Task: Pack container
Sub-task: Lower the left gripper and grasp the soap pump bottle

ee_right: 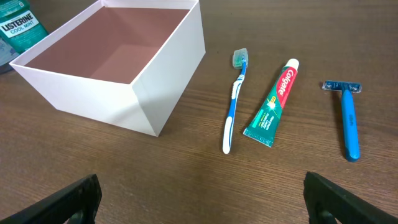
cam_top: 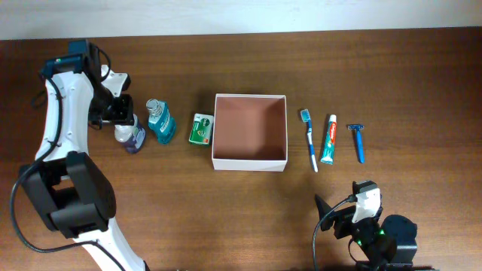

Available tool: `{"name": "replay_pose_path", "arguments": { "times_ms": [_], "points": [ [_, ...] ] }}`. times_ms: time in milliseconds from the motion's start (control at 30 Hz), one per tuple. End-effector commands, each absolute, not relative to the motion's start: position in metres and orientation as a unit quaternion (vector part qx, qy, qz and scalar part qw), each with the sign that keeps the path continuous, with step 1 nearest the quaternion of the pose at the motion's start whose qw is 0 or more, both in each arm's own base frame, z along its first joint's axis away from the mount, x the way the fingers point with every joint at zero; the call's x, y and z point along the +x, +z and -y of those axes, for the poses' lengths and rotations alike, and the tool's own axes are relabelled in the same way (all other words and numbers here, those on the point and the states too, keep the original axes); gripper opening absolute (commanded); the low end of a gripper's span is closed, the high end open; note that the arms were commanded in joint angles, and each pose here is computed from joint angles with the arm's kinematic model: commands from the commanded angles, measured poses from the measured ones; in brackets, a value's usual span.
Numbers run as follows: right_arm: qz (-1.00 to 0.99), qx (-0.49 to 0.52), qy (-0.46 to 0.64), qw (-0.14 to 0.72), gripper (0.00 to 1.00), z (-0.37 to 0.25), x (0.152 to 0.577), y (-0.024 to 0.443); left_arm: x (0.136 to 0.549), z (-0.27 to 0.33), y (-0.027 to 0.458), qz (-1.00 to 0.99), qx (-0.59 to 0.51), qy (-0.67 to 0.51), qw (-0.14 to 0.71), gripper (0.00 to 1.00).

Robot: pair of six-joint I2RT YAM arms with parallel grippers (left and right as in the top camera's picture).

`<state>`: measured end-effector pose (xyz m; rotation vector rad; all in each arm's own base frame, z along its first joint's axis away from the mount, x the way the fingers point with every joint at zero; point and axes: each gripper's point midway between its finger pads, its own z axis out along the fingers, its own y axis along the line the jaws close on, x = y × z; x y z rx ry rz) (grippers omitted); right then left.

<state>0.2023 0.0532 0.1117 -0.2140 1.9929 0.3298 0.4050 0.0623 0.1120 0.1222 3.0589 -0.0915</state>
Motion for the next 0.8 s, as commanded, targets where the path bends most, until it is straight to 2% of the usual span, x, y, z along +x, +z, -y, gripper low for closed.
{"name": "replay_pose_path", "arguments": {
  "times_ms": [0,67,267,300,367,400,767],
  "points": [
    [-0.833,-0.087,0.143,0.527,0.99,-0.054,0.202,0.111,0.401,-0.059,0.112,-0.998,0.033,-0.038,0.029,0.43],
    [-0.833,-0.087,0.143,0.527,0.99,-0.054,0.202,0.111,0.399,-0.059,0.112,-0.999,0.027,-0.039,0.026,0.38],
    [-0.833,-0.087,0.143,0.527,0.99,-0.054,0.202,0.111,0.395,-0.058,0.112,-0.999,0.018,-0.041,0.017,0.38],
    [-0.833,-0.087,0.143,0.527,0.99,-0.054,0.202,0.111,0.393,-0.058,0.112,-0.999,0.017,-0.041,0.014,0.39],
    [-0.833,-0.087,0.143,0.527,0.99,-0.054,0.202,0.111,0.39,-0.057,0.112,-0.999,0.017,-0.043,0.007,0.54],
    [-0.833,-0.087,0.144,0.527,0.99,-0.054,0.202,0.111,0.389,-0.057,0.112,-0.999,0.017,-0.043,0.005,0.56],
    [-0.833,-0.087,0.143,0.527,0.99,-0.054,0.202,0.111,0.379,-0.055,0.11,-0.999,0.005,-0.047,-0.015,0.57]
  ]
}}
